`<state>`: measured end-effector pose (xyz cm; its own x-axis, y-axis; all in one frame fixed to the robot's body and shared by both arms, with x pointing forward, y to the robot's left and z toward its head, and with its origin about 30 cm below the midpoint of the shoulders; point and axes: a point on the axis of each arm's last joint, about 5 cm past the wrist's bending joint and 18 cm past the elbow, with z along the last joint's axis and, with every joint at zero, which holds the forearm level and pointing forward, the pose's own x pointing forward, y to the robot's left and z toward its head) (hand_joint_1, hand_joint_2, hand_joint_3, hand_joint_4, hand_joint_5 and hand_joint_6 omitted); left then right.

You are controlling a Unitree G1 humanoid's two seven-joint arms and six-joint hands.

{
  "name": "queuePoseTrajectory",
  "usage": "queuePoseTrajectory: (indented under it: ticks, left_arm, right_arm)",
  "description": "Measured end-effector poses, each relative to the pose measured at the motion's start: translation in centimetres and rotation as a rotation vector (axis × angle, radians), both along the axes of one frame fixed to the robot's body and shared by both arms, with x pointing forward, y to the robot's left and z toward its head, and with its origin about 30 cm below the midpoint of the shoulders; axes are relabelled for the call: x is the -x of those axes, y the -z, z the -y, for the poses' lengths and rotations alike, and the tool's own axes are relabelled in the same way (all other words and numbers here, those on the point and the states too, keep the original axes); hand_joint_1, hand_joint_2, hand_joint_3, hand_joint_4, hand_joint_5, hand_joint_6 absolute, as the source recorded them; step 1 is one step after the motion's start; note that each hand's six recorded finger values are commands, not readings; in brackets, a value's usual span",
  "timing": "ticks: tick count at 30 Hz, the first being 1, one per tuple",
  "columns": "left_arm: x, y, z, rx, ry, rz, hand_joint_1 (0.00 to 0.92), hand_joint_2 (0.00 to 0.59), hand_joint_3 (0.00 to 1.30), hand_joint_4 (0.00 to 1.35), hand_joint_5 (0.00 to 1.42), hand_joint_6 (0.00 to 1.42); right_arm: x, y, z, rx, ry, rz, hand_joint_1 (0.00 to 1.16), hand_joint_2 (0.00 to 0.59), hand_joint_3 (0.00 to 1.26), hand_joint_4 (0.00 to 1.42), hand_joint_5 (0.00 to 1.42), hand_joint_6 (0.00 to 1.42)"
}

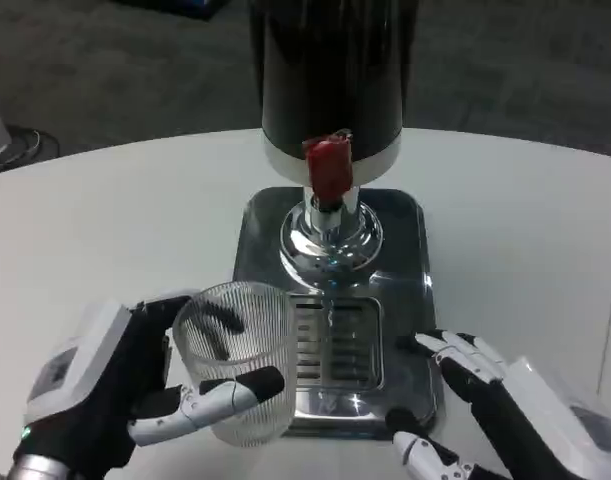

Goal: Grasp the cup under the faucet to collect the drink, then remove the cup.

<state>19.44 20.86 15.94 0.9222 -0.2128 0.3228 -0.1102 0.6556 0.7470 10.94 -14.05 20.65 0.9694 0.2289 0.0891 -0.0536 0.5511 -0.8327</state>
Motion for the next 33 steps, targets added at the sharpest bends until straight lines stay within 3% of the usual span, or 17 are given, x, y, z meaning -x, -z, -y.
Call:
queuePoseTrajectory:
  ticks: [7, 13, 19, 33]
  left_arm:
    - [-1.8, 0.2, -0.2, -0.039, -0.022, -0.008, 0.378, 0.164, 1.06, 1.17, 1.38, 1.42]
    - [-3.5, 0.3, 0.2, -0.065, -0.014, -0.019, 0.381, 0.166, 1.06, 1.17, 1.38, 1.42]
    - [-5.6, -0.4, 1.2, -0.121, 0.018, 0.016, 0.382, 0.166, 1.06, 1.17, 1.38, 1.42]
    - [-8.4, -0.9, 2.6, -0.223, 0.052, 0.008, 0.381, 0.165, 1.06, 1.17, 1.38, 1.42]
  right_arm:
    - [0.3, -0.37, 0.06, -0.008, 0.013, 0.028, 0.25, 0.473, 0.18, 0.09, 0.04, 0.08]
    - [0.7, -0.29, 0.37, -0.002, 0.028, 0.019, 0.25, 0.478, 0.18, 0.09, 0.05, 0.09]
    - [1.0, -0.43, 0.69, -0.012, 0.037, 0.026, 0.26, 0.478, 0.18, 0.1, 0.06, 0.09]
    - [1.3, -0.29, 0.93, -0.029, 0.037, 0.022, 0.26, 0.479, 0.18, 0.1, 0.07, 0.11]
